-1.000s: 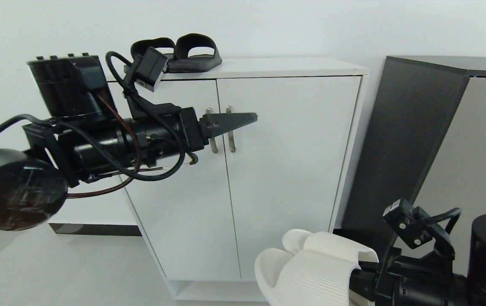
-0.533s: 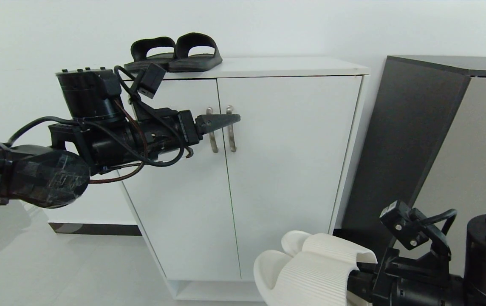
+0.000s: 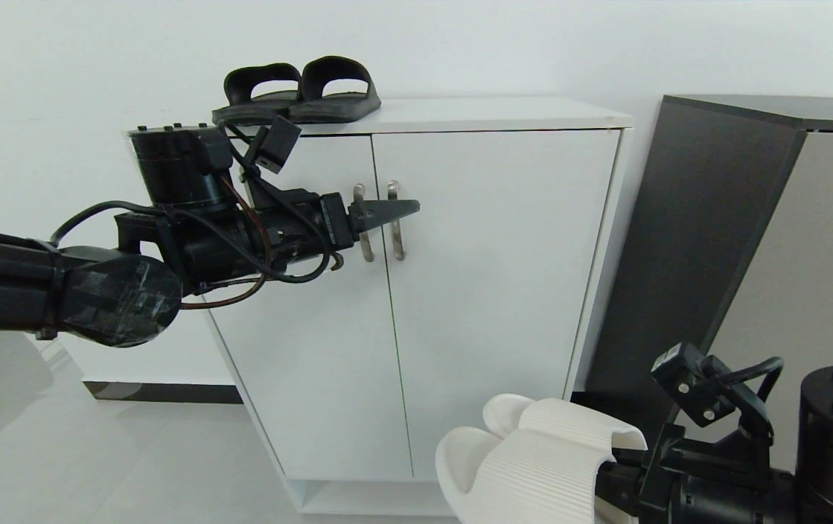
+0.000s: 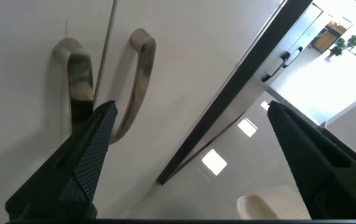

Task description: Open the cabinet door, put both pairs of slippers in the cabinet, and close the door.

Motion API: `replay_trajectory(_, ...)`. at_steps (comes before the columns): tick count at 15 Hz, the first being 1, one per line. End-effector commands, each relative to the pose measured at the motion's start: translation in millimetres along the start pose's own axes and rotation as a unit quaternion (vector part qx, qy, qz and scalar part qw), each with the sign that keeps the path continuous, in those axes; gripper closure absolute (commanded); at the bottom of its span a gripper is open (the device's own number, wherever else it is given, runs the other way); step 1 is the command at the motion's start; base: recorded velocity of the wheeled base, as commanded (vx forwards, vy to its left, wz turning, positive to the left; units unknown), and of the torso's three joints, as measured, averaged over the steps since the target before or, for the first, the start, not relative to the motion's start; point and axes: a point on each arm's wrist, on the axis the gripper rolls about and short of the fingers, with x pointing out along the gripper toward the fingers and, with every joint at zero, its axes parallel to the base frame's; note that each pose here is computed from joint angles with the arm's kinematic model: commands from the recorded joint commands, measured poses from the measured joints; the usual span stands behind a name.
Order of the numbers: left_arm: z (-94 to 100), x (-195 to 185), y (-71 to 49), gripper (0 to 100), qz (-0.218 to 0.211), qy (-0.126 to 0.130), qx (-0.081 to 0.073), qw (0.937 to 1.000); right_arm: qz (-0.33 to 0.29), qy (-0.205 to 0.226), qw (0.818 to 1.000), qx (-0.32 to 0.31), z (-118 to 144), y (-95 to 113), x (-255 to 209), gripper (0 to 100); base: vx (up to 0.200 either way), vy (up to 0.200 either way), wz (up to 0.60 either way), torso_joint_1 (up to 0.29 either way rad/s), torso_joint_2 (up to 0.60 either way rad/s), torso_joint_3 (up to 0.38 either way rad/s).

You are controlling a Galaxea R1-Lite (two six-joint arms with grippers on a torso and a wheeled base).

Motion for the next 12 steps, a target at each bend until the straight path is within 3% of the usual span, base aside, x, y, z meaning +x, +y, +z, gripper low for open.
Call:
replay_trajectory(1,0.2,4,0.2,0,-0.003,0.0,0.001,1.0,0.0,0.001,1.0,0.0,0,0,0,100,0.0,0.0,0.0,0.0,0.0,0.0)
replay_trajectory(8,-6.8,35,-10.0,0,-0.015,0.003,0.006,0.9999,0.0,0.0,1.0,0.0,0,0,0,100,0.0,0.0,0.0,0.0,0.0,0.0)
replay_trajectory(9,-6.8,35,-10.0,100,-0.015,0.003,0.006,0.9999,0.0,0.0,1.0,0.0,0,0,0,100,0.0,0.0,0.0,0.0,0.0,0.0)
replay_trajectory(12,-6.9,33,-10.4,100,-0.013,0.003,0.005,0.9999,-0.001,0.003,1.0,-0.001,-1,0,0,100,0.0,0.0,0.0,0.0,0.0,0.0)
